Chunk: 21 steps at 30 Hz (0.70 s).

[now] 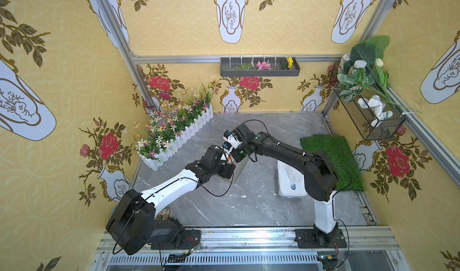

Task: Put the tissue paper into the tissue box
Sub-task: Pull the paper towel from the tissue box.

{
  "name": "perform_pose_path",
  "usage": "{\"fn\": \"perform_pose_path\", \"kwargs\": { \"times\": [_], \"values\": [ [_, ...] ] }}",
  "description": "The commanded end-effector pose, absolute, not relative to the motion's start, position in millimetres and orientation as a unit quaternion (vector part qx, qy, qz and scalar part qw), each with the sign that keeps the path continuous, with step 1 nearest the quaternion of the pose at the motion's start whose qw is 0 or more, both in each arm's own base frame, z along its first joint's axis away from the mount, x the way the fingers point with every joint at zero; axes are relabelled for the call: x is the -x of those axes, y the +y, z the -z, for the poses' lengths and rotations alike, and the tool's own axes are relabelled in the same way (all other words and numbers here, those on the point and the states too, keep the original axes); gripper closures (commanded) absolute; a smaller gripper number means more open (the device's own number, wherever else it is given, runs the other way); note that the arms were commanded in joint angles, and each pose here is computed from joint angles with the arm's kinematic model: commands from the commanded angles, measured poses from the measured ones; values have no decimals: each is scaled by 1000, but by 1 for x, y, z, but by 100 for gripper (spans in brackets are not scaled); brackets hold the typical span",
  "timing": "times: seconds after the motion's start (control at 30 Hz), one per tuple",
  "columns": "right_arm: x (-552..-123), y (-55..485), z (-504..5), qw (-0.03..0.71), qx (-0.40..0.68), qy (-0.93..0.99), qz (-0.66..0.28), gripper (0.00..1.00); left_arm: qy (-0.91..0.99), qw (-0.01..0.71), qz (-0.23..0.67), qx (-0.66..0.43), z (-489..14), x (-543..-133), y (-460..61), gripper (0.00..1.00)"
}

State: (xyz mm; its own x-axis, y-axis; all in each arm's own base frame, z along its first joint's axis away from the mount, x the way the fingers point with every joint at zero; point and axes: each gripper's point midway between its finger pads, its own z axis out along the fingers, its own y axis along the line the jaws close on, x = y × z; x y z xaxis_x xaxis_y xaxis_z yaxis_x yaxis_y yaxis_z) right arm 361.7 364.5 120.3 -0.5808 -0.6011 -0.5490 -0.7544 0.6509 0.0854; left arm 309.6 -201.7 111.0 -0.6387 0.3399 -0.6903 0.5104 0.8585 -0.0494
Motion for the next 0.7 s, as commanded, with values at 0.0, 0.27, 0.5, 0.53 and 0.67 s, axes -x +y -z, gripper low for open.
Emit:
{"fn": "perform_pose_path", "kwargs": {
  "times": [0.0,0.27,0.5,0.53,0.67],
  "values": [
    [-368,385,-169,298,376,851,-213,100,934,252,77,-240,-70,-277,-175,14],
    [-370,393,-172,288,352,858,-239,100,939,235,67,-240,-63,-276,-173,15],
    [-372,397,-171,281,351,860,-240,80,941,227,65,-243,-59,-275,-174,15],
    [-373,395,-169,282,352,861,-234,72,941,226,64,-243,-59,-275,-173,15],
    [-376,379,-165,285,347,867,-218,57,941,224,63,-244,-58,-275,-174,15]
  ]
}}
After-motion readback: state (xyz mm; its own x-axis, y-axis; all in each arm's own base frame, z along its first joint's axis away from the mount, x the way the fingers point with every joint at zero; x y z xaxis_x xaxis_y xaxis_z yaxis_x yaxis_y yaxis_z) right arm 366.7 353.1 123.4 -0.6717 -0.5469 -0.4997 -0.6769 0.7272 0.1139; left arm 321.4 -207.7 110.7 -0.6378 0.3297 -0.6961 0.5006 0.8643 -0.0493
